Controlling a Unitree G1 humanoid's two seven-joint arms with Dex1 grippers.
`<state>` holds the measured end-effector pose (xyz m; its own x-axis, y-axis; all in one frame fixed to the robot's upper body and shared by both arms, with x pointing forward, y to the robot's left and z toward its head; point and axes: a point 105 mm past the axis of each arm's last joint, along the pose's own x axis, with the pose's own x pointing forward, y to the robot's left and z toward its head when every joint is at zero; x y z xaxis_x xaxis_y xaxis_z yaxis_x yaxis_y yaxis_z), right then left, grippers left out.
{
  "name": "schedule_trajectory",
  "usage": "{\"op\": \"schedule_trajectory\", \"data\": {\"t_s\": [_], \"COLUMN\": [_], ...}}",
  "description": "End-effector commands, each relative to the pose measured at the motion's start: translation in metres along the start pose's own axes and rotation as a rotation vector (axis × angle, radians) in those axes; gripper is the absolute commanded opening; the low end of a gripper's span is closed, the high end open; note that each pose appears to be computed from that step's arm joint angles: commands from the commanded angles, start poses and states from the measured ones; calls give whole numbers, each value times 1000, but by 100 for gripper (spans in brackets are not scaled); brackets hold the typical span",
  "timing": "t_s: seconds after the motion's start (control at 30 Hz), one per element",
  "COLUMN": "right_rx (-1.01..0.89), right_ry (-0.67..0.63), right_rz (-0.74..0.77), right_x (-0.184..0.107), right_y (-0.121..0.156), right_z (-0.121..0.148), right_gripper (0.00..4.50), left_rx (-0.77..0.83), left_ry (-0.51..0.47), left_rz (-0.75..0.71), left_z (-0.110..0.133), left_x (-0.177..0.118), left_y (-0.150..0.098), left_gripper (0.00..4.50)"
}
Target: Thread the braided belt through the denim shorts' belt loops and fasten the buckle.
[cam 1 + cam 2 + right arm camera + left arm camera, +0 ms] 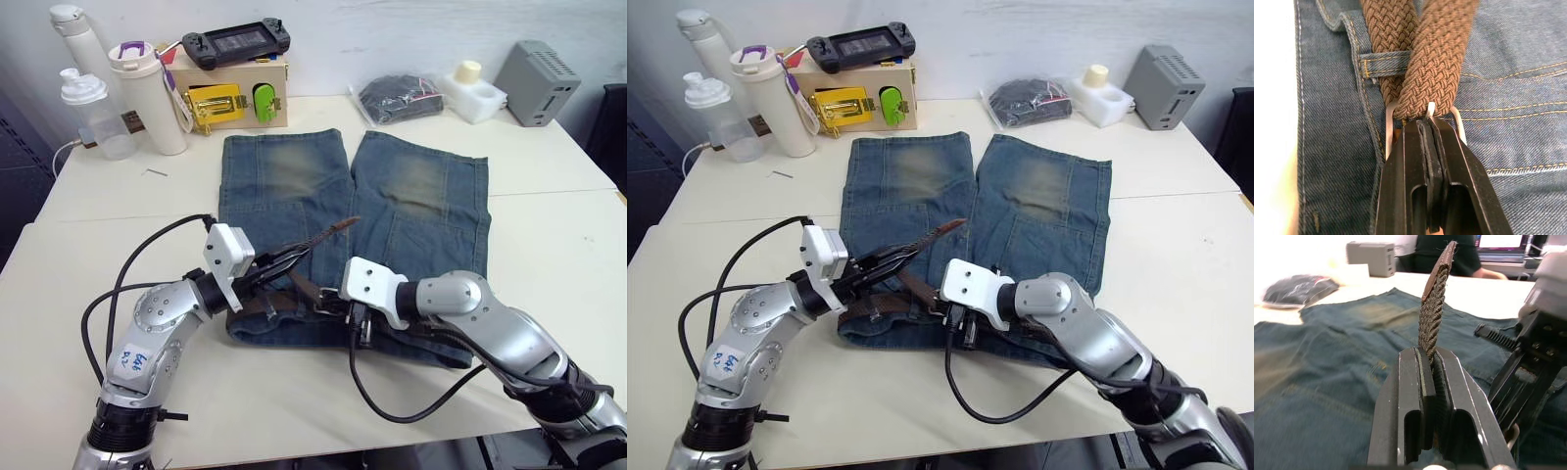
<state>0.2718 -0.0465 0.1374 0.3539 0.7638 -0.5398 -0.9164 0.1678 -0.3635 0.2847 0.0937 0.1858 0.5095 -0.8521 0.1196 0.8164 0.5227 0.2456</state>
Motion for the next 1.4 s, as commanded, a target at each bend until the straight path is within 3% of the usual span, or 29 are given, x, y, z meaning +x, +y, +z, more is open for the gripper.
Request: {"op": "schedule_trajectory", "data": {"t_s": [0.03, 0.27, 0.5, 0.7, 0.9, 1.0, 1.27, 1.4], "right_rx": [53, 29, 39, 0, 2, 12, 32, 40], "right_ry": [123, 296, 315, 332, 343, 340, 338, 340], "right_rz": [80, 299, 361, 487, 558, 578, 580, 547], "right_x": [9, 21, 37, 41, 42, 42, 41, 41], "right_y": [10, 32, 23, 43, 64, 70, 75, 72], "right_z": [-26, -40, -29, -39, -49, -50, -52, -54], "right_gripper": [3, 3, 3, 3, 3, 3, 3, 3], "left_rx": [46, 63, 65, 85, 68, 100, 200, 203], "left_ry": [-44, -82, -112, -135, -125, -113, -253, -247], "left_rz": [-27, -110, -184, -247, -442, -539, -732, -759], "left_z": [13, 23, 29, 38, 40, 40, 88, 81], "left_x": [4, 20, 30, 43, 69, 87, 135, 135], "left_y": [-2, -5, -6, 15, 19, 13, -17, -23], "left_gripper": [0, 0, 0, 0, 0, 0, 0, 0]}}
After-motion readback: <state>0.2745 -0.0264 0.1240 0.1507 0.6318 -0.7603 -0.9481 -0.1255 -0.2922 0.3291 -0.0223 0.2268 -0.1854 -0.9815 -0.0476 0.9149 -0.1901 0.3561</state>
